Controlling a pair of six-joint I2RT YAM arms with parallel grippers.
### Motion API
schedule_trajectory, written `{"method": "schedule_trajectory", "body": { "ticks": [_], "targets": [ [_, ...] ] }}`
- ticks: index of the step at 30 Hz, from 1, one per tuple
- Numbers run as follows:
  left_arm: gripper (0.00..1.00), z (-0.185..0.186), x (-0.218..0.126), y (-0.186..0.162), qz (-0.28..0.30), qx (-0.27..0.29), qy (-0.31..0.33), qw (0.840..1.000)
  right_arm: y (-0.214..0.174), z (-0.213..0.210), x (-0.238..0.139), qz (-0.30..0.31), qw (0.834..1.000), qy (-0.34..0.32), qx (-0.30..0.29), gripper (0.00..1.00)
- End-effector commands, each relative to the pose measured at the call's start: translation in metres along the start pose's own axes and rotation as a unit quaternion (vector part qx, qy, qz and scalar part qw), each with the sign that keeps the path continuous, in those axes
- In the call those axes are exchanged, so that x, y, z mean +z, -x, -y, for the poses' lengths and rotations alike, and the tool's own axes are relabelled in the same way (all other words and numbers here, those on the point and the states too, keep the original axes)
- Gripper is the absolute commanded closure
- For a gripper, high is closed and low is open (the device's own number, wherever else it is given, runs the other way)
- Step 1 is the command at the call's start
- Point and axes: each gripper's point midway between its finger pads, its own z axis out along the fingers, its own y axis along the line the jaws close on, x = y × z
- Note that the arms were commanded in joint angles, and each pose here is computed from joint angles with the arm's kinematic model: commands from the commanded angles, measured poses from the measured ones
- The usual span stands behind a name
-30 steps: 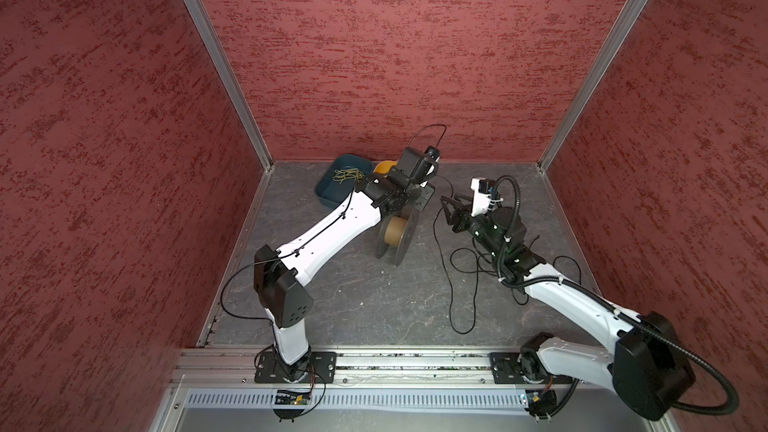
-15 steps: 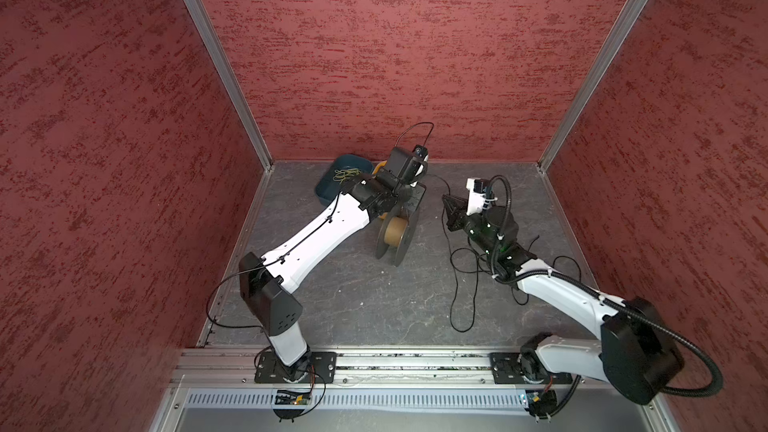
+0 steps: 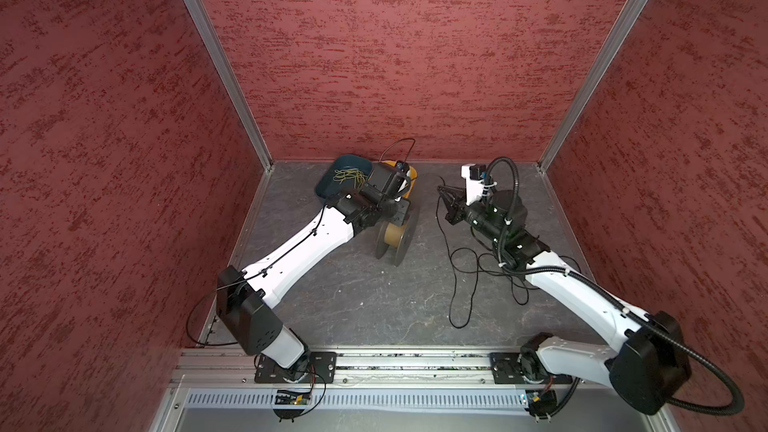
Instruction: Wrap the cables
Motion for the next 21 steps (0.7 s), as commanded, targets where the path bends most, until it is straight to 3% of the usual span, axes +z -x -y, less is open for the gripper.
{"method": "schedule_trajectory", "body": {
  "ticks": [1,3,7,12,14,15,21],
  "targets": [
    [0.68,-0.002,-0.017,0.007,0.030,-0.021,-0.017,0.999,-0.025,-0.013,0.001,-0.065,0.997,0.030,-0.028,1.00],
    [0.59,-0.005,-0.022,0.002,0.032,-0.027,-0.018,0.999,-0.034,-0.016,0.003,-0.076,0.996,0.039,-0.031,1.00],
    [0.58,-0.008,-0.029,-0.008,0.027,-0.029,-0.021,0.999,-0.052,-0.030,0.012,-0.102,0.992,0.065,-0.031,1.00],
    [0.44,-0.014,-0.038,-0.017,0.029,-0.032,-0.016,0.999,-0.053,-0.041,0.013,-0.104,0.991,0.074,-0.033,1.00],
    [0.27,-0.019,-0.042,-0.022,0.027,-0.044,-0.018,0.999,-0.050,-0.044,0.011,-0.103,0.991,0.079,-0.027,1.00],
    [0.24,-0.021,-0.043,-0.024,0.025,-0.050,-0.023,0.998,-0.049,-0.047,0.010,-0.104,0.991,0.086,-0.024,1.00],
    [0.23,-0.030,-0.043,-0.037,0.027,-0.058,-0.029,0.998,-0.058,-0.052,0.004,-0.117,0.988,0.100,-0.008,1.00]
  ]
}}
